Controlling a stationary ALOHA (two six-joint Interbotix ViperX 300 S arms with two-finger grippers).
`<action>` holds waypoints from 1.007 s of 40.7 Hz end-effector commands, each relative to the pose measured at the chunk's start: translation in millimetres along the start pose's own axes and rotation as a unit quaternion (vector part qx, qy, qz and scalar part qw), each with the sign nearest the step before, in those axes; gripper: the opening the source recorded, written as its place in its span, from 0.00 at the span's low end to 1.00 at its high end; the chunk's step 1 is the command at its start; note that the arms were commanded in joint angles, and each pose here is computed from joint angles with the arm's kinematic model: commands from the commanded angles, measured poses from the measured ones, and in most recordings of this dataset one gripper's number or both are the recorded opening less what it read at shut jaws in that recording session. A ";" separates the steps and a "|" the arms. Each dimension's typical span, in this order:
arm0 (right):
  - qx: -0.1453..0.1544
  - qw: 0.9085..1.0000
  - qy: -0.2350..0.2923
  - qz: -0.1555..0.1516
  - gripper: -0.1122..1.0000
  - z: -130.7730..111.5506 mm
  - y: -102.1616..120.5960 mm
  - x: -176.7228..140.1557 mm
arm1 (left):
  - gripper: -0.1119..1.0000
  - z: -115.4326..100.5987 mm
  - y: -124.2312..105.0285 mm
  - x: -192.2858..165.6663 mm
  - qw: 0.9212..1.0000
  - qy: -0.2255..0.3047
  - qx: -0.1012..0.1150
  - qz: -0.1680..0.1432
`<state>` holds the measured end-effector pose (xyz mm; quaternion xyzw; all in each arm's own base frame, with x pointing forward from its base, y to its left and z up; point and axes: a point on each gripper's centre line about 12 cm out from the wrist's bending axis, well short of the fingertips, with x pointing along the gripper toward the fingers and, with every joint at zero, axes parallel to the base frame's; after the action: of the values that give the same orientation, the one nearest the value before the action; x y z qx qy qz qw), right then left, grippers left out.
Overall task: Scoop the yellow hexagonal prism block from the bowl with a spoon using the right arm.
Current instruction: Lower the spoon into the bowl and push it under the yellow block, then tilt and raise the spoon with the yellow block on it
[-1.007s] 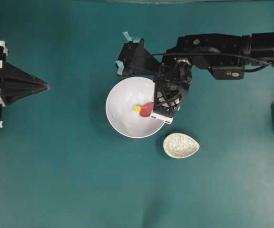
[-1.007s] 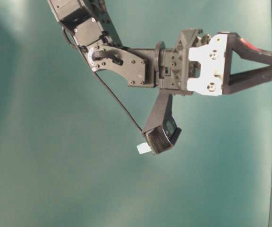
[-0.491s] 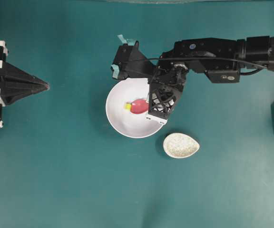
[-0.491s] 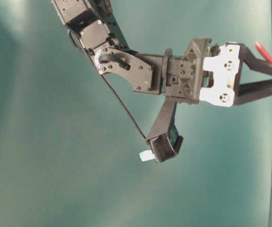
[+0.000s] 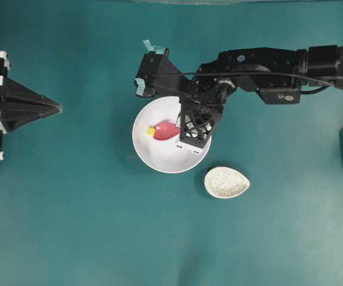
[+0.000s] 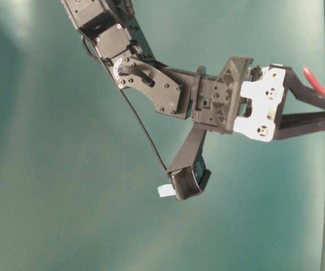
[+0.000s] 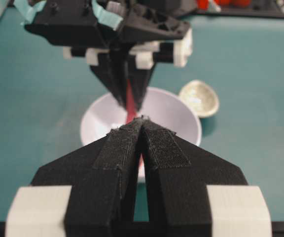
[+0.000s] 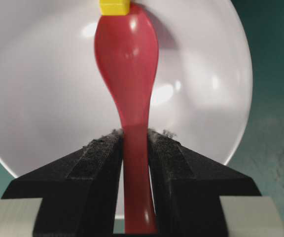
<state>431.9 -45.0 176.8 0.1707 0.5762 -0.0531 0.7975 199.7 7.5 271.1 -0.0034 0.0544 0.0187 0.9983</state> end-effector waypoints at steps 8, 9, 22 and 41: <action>-0.008 0.998 -0.055 0.006 0.31 15.3 6.5 -12.0 | 0.10 9.8 0.5 1.1 1.000 -0.015 0.001 0.001; -0.009 0.998 -0.056 0.007 0.31 15.7 6.5 -11.3 | 0.10 9.2 0.5 1.1 1.000 -0.015 0.001 0.001; -0.019 0.996 -0.084 0.010 0.31 15.7 11.4 -10.7 | 0.10 9.2 0.5 1.1 1.000 -0.015 0.000 0.001; -0.009 0.991 -0.130 0.009 0.31 -3.2 4.8 -14.6 | 0.10 9.2 0.5 1.1 1.000 -0.015 -0.001 0.001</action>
<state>426.9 -41.3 170.6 0.1598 0.4986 -0.0617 0.8497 199.4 7.5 271.4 -0.0049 0.0536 0.0188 0.9984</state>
